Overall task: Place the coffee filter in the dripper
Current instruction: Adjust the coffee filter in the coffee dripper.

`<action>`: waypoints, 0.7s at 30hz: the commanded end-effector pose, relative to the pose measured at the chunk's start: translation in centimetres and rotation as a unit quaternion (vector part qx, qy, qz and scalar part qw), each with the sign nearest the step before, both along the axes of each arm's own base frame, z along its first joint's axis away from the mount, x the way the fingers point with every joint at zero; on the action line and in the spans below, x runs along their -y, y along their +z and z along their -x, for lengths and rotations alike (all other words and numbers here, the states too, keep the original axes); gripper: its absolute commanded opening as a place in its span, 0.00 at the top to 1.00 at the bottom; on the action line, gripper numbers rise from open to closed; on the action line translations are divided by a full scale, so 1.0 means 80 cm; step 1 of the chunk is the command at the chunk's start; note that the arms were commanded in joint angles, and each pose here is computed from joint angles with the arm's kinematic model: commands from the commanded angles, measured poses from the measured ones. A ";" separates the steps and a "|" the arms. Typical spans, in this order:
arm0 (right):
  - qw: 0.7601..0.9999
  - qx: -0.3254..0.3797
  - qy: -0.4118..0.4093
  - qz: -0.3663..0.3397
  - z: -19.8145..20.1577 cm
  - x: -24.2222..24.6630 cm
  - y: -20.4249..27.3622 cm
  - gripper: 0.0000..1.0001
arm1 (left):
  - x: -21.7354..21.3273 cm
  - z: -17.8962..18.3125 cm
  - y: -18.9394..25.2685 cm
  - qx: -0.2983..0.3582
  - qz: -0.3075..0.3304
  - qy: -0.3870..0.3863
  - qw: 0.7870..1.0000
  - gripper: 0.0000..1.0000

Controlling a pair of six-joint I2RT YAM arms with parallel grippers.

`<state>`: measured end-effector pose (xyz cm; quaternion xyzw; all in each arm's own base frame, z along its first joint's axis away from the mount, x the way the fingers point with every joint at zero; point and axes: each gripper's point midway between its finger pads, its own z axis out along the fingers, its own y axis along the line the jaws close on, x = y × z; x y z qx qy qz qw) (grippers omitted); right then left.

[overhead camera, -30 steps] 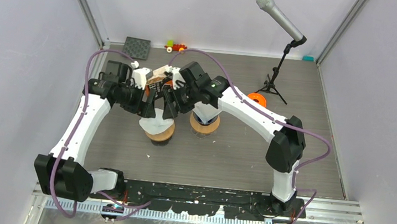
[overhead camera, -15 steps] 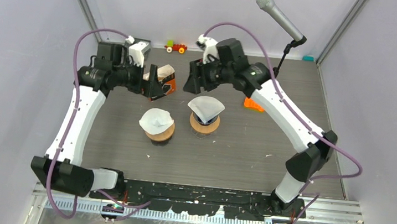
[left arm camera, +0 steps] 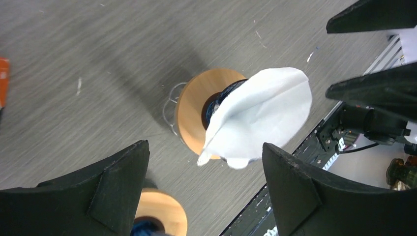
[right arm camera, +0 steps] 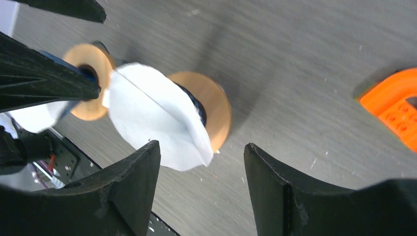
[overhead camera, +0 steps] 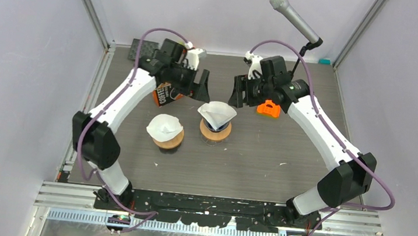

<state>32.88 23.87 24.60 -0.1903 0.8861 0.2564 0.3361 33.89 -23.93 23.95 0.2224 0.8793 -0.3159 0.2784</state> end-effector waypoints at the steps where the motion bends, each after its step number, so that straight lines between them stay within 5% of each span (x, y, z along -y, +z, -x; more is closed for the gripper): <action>1: 1.000 0.024 0.004 -0.009 0.005 0.008 0.005 0.32 | 0.037 -0.011 0.005 0.016 0.005 -0.009 1.000 0.13; 21: 0.999 -0.049 0.020 -0.002 0.004 -0.007 -0.063 0.34 | 0.029 0.017 -0.070 -0.043 -0.048 -0.031 0.997 0.23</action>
